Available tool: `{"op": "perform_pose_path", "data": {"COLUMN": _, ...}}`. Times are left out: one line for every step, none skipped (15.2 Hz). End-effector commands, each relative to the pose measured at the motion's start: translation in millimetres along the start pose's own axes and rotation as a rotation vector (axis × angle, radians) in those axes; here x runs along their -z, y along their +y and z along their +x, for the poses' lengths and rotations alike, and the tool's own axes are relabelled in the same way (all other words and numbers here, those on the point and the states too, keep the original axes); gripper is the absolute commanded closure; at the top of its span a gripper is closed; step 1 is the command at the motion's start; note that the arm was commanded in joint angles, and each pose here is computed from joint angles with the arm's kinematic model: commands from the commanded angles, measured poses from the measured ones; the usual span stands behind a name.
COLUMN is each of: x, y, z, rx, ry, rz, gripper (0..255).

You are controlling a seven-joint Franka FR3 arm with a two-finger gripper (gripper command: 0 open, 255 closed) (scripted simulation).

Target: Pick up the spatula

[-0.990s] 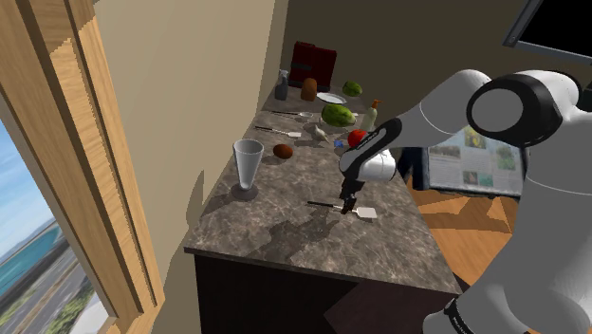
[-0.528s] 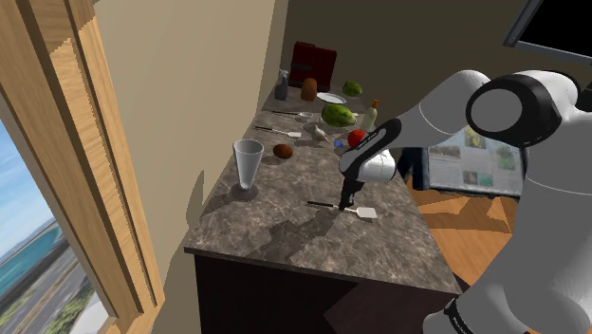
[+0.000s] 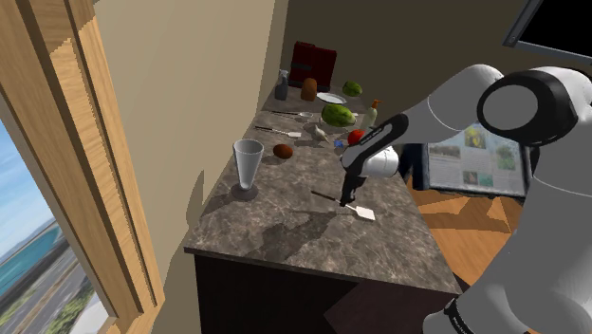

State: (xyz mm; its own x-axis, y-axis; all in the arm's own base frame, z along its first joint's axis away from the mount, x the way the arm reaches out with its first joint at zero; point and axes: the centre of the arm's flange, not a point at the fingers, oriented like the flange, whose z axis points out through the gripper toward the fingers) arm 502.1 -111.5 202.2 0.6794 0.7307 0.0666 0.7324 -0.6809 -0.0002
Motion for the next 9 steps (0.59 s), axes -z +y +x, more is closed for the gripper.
{"op": "perform_pose_path", "data": {"x": 11, "y": -1, "z": -1, "rx": 0.0, "ry": 0.0, "rz": 0.0, "gripper": 255}}
{"op": "perform_pose_path", "data": {"x": 16, "y": -1, "z": 0, "rx": 0.0, "ry": 0.0, "rz": 0.0, "gripper": 255}}
{"op": "perform_pose_path", "data": {"x": 21, "y": -1, "z": 0, "rx": 0.0, "ry": 0.0, "rz": 0.0, "gripper": 255}}
{"op": "perform_pose_path", "data": {"x": 27, "y": -1, "z": 0, "rx": 0.0, "ry": 0.0, "rz": 0.0, "gripper": 255}}
{"op": "perform_pose_path", "data": {"x": 32, "y": -1, "z": 1, "rx": 0.0, "ry": 0.0, "rz": 0.0, "gripper": 255}}
{"op": "perform_pose_path", "data": {"x": 37, "y": -1, "z": 1, "rx": 0.0, "ry": 0.0, "rz": 0.0, "gripper": 255}}
{"op": "perform_pose_path", "data": {"x": 43, "y": -1, "z": 1, "rx": 0.0, "ry": 0.0, "rz": 0.0, "gripper": 255}}
{"op": "perform_pose_path", "data": {"x": 48, "y": -1, "z": 2, "rx": 0.0, "ry": 0.0, "rz": 0.0, "gripper": 255}}
{"op": "perform_pose_path", "data": {"x": 53, "y": -1, "z": 2, "rx": 0.0, "ry": 0.0, "rz": 0.0, "gripper": 255}}
